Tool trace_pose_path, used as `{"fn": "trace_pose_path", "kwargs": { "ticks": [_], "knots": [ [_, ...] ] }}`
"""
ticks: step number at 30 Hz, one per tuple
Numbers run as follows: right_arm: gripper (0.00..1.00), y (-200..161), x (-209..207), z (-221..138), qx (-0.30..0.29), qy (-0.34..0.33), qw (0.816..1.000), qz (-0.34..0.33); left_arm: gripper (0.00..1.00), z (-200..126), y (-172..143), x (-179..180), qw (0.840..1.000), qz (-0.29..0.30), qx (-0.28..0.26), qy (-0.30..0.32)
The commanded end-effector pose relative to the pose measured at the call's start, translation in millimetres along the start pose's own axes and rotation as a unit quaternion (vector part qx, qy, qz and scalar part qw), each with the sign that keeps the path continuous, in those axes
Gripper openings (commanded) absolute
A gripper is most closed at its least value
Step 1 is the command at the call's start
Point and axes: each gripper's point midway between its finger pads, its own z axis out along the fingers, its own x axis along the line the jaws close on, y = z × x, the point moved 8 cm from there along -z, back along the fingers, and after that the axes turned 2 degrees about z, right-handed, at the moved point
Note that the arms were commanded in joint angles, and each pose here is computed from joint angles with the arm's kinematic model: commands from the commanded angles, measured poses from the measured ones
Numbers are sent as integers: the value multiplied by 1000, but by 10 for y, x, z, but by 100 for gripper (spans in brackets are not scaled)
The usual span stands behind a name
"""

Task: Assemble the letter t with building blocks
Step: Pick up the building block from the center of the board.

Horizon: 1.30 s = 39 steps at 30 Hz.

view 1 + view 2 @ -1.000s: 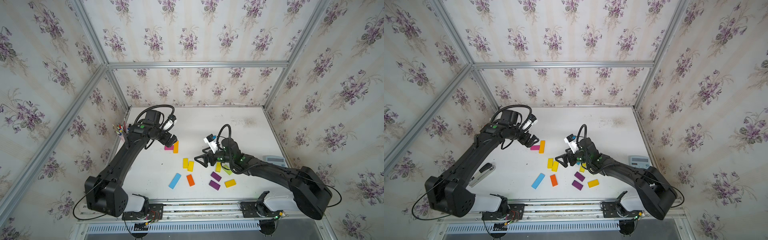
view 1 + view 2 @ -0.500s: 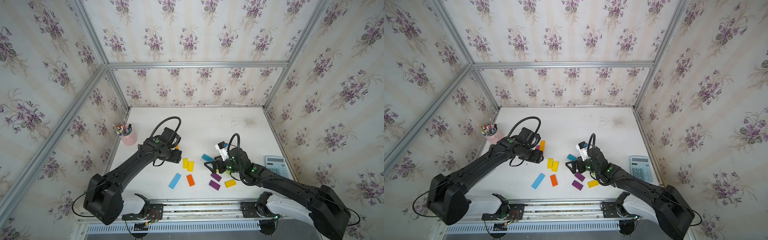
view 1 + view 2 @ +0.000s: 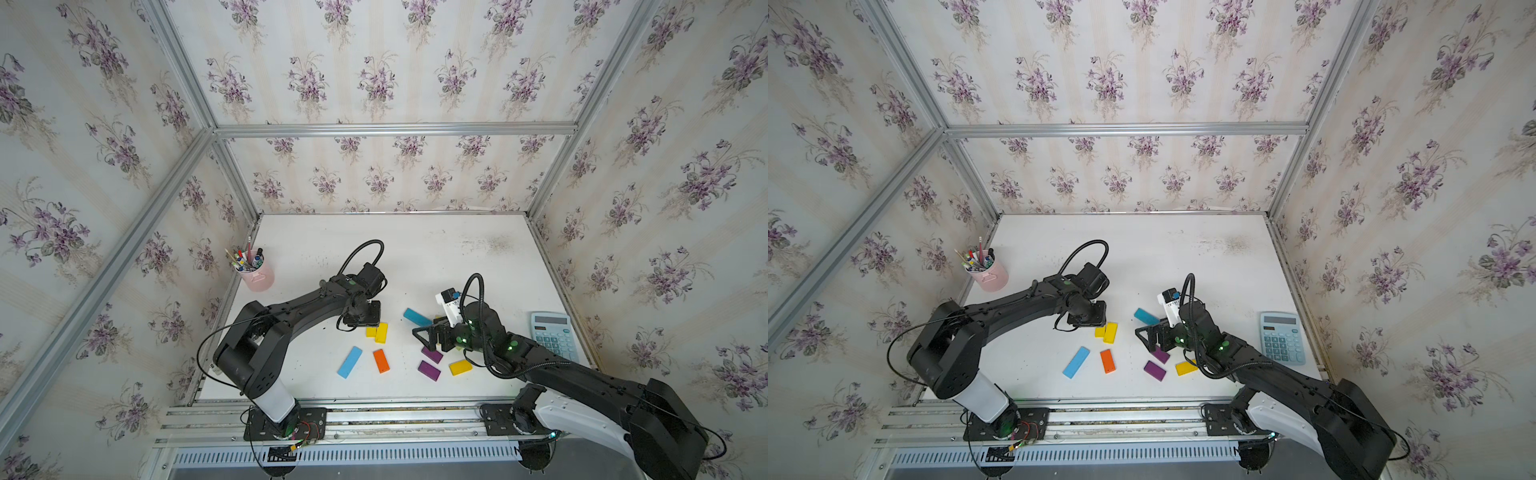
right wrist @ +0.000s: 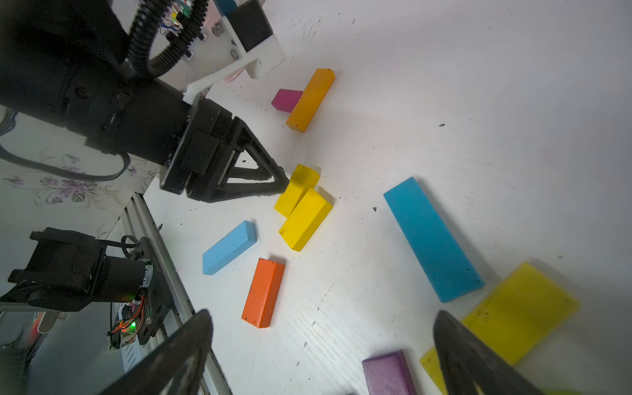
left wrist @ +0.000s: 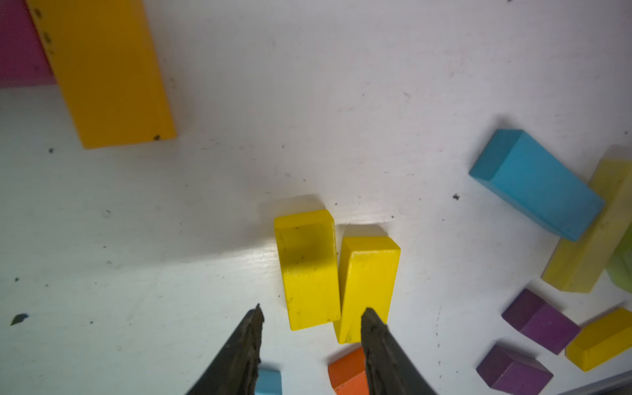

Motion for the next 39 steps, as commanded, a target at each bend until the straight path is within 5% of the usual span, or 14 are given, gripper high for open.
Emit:
{"fn": "trace_pose_path", "kwargs": {
  "ticks": [1, 13, 39],
  "knots": [
    [100, -5, 25, -17, 1, 9, 1000, -7, 48, 45, 50, -3, 999, -28, -16, 22],
    [100, -126, 158, -46, 16, 77, 997, -20, 47, 144, 26, 11, 999, -25, -5, 45],
    [100, -227, 240, 52, 28, 77, 996, -24, 50, 190, -28, -83, 998, 5, 3, 69]
  ]
}}
